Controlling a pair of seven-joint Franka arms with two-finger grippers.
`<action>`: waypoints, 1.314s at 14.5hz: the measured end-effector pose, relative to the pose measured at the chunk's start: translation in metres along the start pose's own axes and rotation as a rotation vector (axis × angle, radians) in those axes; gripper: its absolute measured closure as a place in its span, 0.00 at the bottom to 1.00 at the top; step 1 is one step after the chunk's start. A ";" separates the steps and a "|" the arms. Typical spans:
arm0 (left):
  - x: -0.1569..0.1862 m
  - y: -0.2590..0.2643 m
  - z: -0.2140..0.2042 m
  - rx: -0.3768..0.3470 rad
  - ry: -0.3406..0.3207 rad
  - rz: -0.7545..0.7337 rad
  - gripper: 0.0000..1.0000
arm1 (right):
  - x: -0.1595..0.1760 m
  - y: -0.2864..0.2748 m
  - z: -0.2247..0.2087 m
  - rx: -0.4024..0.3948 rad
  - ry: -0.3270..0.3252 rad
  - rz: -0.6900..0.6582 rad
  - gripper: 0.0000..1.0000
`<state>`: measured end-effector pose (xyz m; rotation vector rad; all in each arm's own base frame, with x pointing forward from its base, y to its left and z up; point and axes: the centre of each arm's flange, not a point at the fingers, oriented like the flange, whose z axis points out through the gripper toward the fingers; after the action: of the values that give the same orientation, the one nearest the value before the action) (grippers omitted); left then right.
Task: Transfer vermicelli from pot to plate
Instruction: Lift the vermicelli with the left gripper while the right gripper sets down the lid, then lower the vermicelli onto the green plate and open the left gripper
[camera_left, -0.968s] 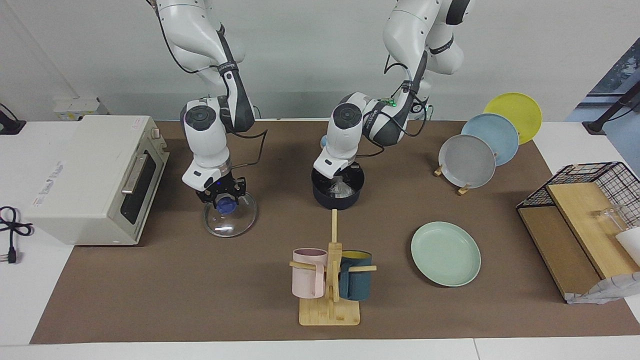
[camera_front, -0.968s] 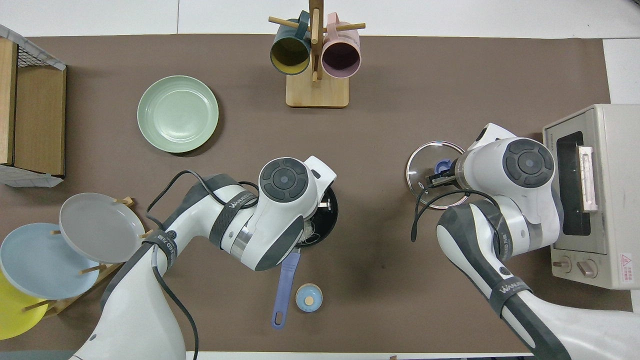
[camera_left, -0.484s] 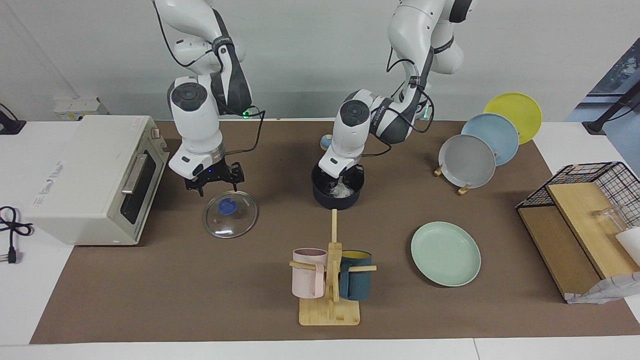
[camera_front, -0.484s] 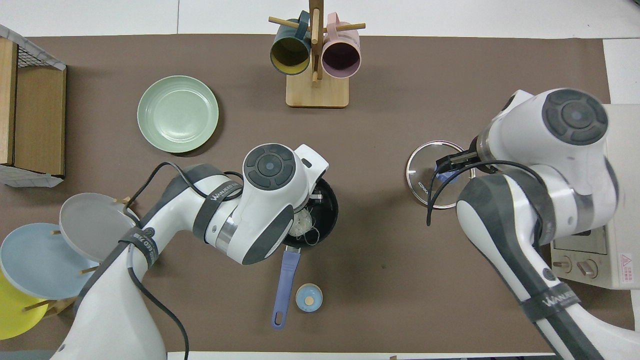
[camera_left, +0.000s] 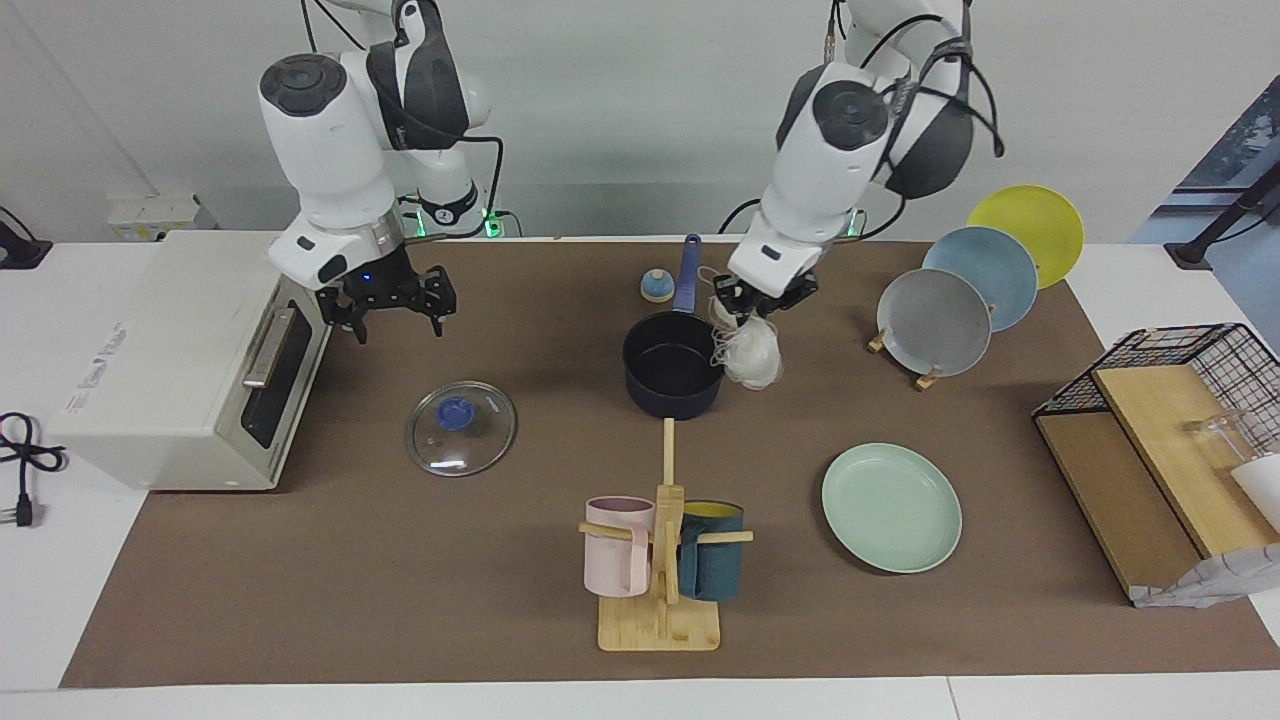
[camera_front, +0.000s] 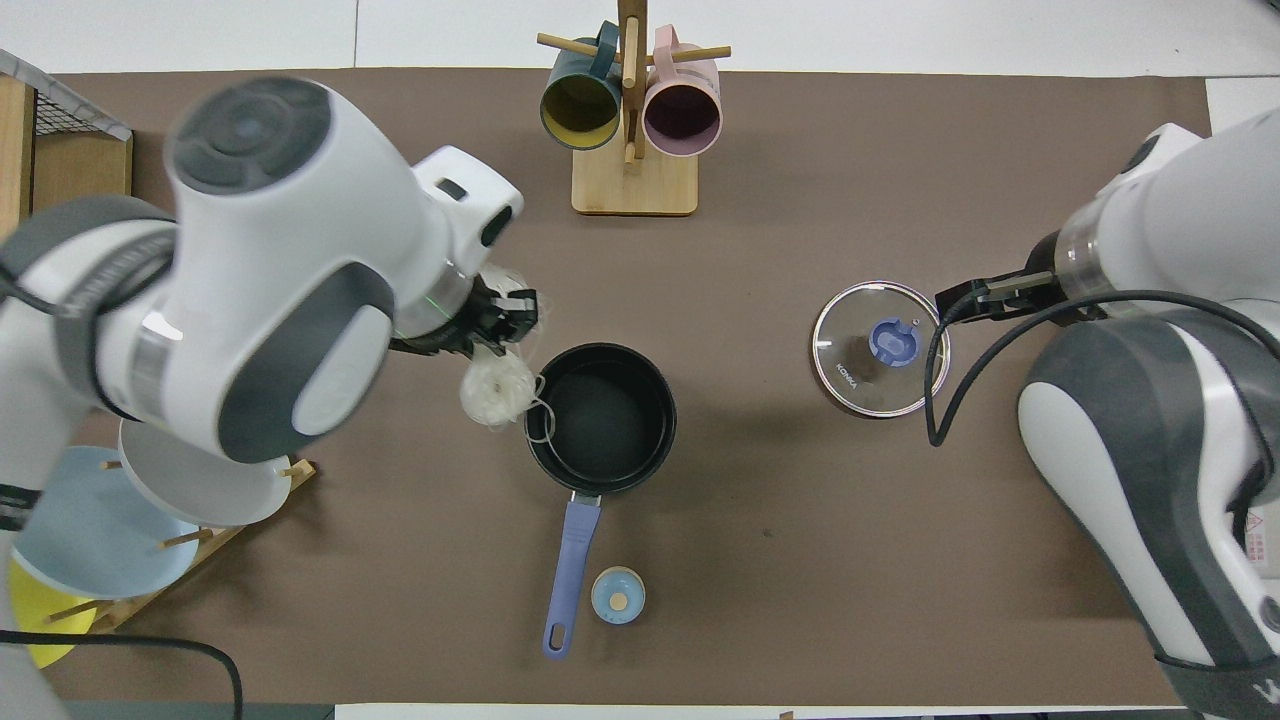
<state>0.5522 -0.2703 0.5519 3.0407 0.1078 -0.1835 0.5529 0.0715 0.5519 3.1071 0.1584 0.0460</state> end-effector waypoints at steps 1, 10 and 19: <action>0.019 -0.025 -0.011 -0.014 0.013 -0.012 0.78 | -0.008 0.008 -0.013 0.012 -0.001 0.018 0.00; 0.151 -0.166 0.083 -0.060 0.098 0.060 0.78 | -0.026 0.030 -0.059 0.018 -0.021 0.062 0.00; 0.176 -0.171 0.180 -0.057 0.167 0.173 0.78 | -0.030 0.053 -0.060 0.018 -0.051 0.105 0.00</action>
<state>0.6924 -0.1068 0.3367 2.9835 -0.1352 0.0849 0.5267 0.0174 0.6129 3.1285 -0.0056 -0.0331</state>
